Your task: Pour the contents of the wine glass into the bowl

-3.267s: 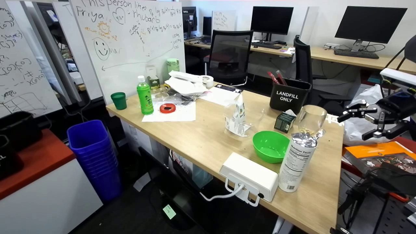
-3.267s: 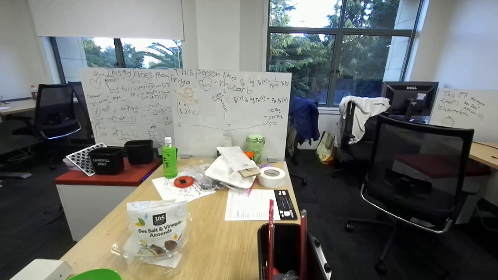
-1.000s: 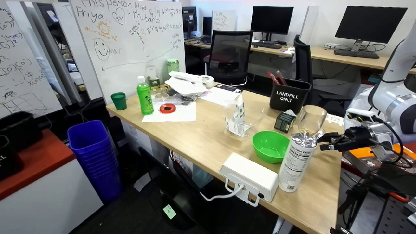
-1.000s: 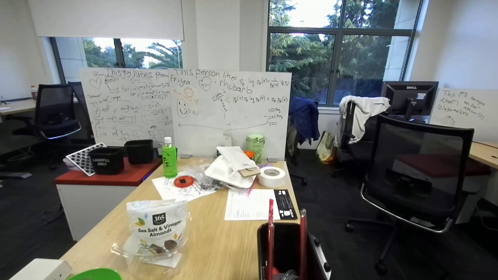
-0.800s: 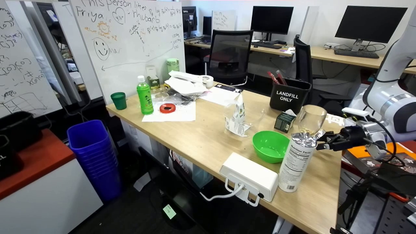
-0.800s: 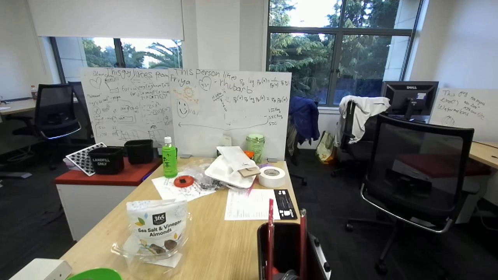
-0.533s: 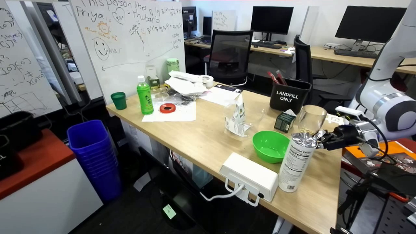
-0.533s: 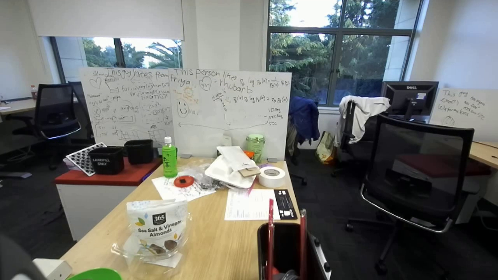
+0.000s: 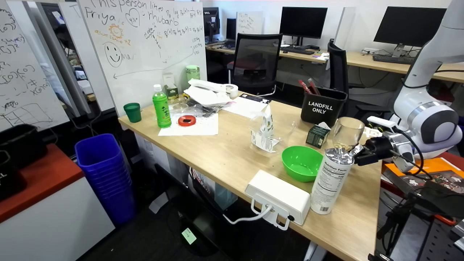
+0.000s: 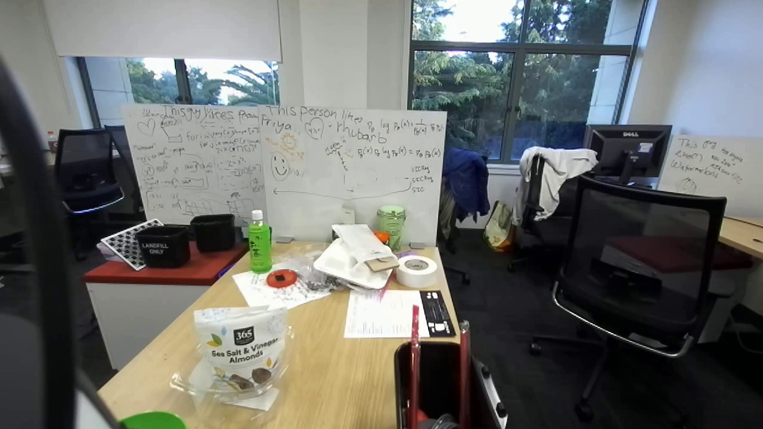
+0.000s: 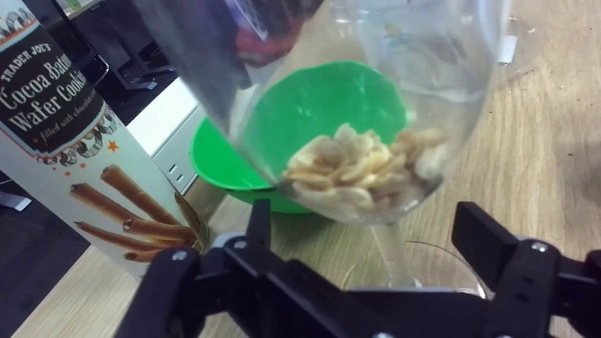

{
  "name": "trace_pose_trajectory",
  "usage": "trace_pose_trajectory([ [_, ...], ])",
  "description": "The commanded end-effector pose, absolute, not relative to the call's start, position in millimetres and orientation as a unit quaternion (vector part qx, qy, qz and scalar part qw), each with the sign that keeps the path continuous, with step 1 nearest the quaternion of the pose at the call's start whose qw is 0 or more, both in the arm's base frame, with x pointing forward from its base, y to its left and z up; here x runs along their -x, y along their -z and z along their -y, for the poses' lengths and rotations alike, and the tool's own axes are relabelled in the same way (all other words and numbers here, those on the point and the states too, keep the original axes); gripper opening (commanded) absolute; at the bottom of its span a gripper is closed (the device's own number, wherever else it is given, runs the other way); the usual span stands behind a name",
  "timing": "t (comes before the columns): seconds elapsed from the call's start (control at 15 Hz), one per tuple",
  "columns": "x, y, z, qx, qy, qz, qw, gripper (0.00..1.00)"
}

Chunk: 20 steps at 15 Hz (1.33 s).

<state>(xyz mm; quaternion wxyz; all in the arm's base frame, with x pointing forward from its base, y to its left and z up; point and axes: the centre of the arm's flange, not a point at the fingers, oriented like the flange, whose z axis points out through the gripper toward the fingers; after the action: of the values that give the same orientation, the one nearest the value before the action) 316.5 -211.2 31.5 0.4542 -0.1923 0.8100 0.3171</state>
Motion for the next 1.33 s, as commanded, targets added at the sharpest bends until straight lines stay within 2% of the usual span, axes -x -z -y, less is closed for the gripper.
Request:
trace_pose_trajectory([
  [0.0,-322.0,-27.4,210.8,0.189,-0.301,-0.815,0.457,0.73],
  [0.07,-322.5,-27.4,210.8,0.188,-0.299,-0.816,0.458,0.69],
  [0.67,-319.1,-28.7,216.7,0.188,-0.277,-0.827,0.451,0.04],
  [0.87,-321.5,-39.0,219.4,0.2,-0.269,-0.825,0.455,0.01],
  [0.93,-320.5,-40.7,219.1,0.205,-0.266,-0.827,0.451,0.04],
  [1.27,-316.0,-50.8,214.8,0.262,-0.223,-0.826,0.446,0.04],
])
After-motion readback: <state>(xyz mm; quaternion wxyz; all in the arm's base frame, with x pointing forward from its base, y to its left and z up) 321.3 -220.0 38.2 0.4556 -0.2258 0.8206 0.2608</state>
